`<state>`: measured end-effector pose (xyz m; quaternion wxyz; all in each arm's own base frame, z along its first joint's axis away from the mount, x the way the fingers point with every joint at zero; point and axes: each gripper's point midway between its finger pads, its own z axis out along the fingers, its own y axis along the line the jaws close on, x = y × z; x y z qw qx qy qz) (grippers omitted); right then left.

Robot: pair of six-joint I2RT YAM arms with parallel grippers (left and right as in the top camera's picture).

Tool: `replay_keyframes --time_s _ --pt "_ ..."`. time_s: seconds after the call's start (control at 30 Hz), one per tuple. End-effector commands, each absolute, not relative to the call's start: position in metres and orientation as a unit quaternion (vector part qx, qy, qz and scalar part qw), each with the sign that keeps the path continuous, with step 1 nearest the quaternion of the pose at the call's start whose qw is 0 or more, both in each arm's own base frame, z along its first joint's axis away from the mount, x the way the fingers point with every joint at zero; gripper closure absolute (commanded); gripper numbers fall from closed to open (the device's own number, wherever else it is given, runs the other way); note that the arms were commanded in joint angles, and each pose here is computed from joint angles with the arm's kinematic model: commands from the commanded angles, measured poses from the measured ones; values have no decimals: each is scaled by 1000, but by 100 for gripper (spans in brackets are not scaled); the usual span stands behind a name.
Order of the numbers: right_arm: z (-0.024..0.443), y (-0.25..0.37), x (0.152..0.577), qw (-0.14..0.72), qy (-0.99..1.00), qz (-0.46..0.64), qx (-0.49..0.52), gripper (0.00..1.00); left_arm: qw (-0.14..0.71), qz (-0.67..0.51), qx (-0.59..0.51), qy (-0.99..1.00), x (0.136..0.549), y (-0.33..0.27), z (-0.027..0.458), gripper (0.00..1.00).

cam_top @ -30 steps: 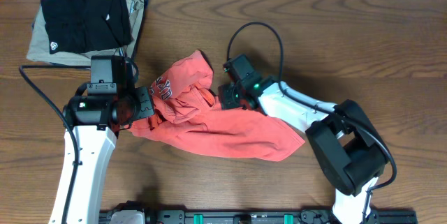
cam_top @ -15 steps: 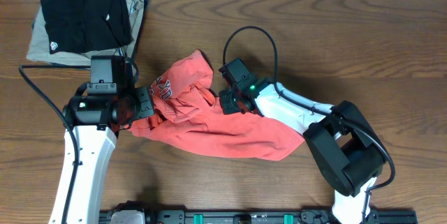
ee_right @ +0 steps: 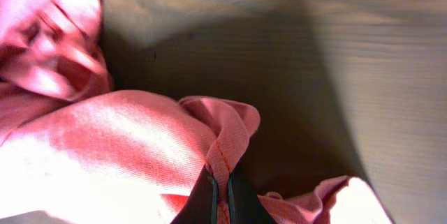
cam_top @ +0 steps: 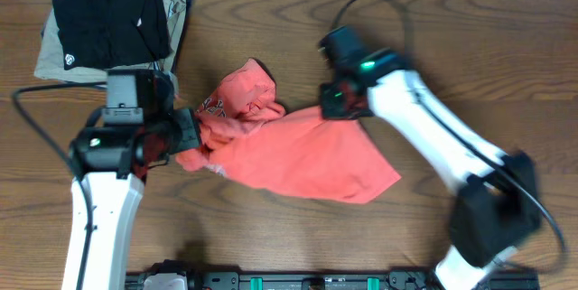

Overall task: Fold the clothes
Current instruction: 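Pull the shirt apart, left gripper up-left and right gripper right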

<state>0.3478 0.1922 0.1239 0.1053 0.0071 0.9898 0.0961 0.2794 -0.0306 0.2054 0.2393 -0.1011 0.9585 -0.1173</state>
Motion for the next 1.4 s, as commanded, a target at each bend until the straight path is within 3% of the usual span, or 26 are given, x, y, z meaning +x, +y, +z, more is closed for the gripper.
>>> replay_keyframes --time_s 0.0,0.2,0.43,0.67,0.9,1.13,1.37 --pt "200 153 350 184 974 119 60 99 306 -133 -95 938 279 -33 261 94" --pt "276 84 304 260 952 117 112 99 365 -143 -96 915 261 -33 319 94" --pt "328 32 248 347 918 97 165 99 438 -153 -89 881 230 -33 379 94" --pt "344 3 211 384 898 69 202 99 470 -146 -90 866 200 -29 414 94" --pt "341 -4 207 379 898 57 215 99 456 -140 -95 874 202 -27 408 94" --pt "339 -2 232 377 896 61 226 99 424 -136 -99 890 282 -27 383 94" --pt "308 -2 265 321 918 34 231 99 449 -133 -84 880 449 -28 331 92"
